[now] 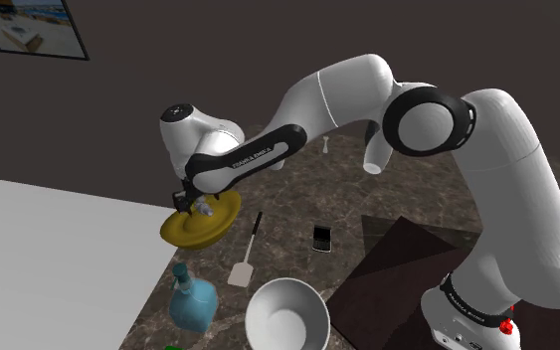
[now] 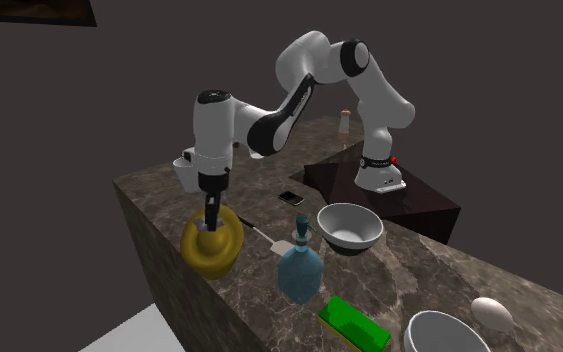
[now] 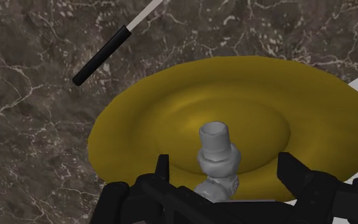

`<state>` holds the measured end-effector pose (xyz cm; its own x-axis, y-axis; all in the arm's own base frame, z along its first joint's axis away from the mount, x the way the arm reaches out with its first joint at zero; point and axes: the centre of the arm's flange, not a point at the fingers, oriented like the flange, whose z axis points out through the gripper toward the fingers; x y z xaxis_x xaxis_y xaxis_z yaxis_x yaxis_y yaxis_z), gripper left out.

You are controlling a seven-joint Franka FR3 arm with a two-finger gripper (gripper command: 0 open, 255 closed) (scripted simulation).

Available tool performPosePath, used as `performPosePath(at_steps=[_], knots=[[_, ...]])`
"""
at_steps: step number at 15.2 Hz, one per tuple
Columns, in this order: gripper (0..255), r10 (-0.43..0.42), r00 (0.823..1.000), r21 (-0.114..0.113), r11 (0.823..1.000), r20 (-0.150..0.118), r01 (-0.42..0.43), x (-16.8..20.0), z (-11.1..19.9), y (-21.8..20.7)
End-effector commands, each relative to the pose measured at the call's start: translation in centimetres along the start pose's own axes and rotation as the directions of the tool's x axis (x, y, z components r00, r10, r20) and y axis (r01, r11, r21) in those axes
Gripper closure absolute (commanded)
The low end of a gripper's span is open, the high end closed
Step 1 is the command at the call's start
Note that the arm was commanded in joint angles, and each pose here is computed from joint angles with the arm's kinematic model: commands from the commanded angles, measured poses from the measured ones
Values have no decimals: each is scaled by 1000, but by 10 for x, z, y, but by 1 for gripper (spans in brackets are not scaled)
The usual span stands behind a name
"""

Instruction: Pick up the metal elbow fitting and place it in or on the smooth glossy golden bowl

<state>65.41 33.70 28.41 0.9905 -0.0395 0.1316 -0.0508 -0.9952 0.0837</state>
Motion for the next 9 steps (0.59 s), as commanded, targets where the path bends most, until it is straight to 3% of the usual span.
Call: performPosePath(at_steps=[1,9], knots=[[0,0,1000,0,1000,0,0,0,-24,0],[0,0,1000,0,1000,0,0,0,-34,0]])
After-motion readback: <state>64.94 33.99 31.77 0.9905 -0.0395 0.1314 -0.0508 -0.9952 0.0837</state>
